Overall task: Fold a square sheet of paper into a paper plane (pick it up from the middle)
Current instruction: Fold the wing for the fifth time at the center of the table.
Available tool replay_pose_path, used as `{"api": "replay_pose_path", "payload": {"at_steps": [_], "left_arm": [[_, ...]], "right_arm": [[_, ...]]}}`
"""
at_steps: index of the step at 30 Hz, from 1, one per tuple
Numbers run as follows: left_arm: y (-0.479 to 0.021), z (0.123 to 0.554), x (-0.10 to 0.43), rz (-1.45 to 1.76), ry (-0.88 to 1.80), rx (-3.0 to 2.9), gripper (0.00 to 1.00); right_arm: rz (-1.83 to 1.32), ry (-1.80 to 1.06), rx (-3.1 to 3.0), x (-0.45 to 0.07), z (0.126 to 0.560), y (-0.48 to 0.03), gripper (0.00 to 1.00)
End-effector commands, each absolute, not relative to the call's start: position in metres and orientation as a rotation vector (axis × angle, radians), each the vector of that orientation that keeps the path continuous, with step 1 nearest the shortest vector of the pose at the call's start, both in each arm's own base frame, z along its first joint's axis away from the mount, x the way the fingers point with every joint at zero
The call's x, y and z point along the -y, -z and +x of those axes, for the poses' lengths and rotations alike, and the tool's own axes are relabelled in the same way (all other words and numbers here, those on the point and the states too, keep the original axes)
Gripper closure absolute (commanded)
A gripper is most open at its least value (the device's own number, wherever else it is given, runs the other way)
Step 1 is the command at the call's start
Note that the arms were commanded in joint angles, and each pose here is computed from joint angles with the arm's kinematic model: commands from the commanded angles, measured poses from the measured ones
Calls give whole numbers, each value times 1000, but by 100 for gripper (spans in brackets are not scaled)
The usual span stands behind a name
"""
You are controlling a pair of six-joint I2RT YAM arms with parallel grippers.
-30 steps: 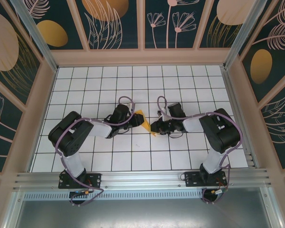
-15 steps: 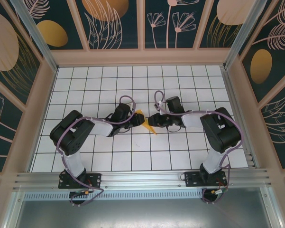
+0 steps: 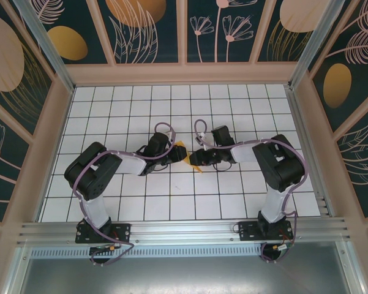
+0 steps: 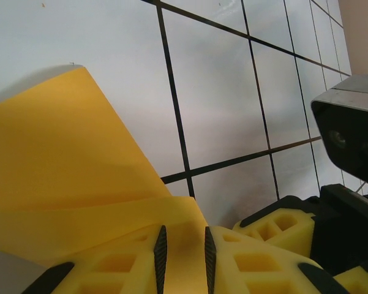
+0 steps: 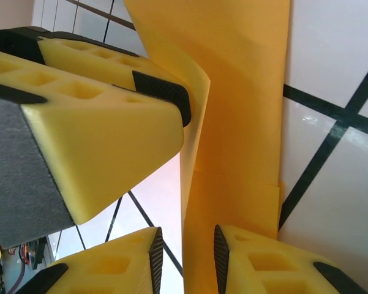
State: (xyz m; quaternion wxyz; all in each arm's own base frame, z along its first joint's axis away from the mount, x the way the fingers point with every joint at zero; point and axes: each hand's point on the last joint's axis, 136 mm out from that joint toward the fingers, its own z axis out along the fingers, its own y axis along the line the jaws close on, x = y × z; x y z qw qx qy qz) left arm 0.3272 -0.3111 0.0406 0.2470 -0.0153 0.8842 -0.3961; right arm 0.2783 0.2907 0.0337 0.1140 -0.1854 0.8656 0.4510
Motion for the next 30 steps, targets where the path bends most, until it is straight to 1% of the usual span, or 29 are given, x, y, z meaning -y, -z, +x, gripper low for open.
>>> {"api": "replay_pose_path", "payload": {"at_steps": [1,7,13,17,23,30], "left_arm": [[-38,328,314,-15,1065,-2417,73],[-41,329,314,-15,1068,-2408,73],[-54,333,314,-11,1065,-2375,73],[-68,334,308,-14,1039,-2337,72],[-89,329,294,-22,1022,-2271,70],[-90,313,291,-6,1083,-2247,70]], "right_arm": [[-616,-1335,-2489,-299,283,-36,69],[-611,-1317,-2498,-298,285,-28,74],[-600,-1322,-2503,-298,285,-26,87],[-580,-1385,-2483,-299,282,-33,95],[-530,-1512,-2443,-301,269,-53,99],[-409,-1596,-2482,-297,255,-51,100]]}}
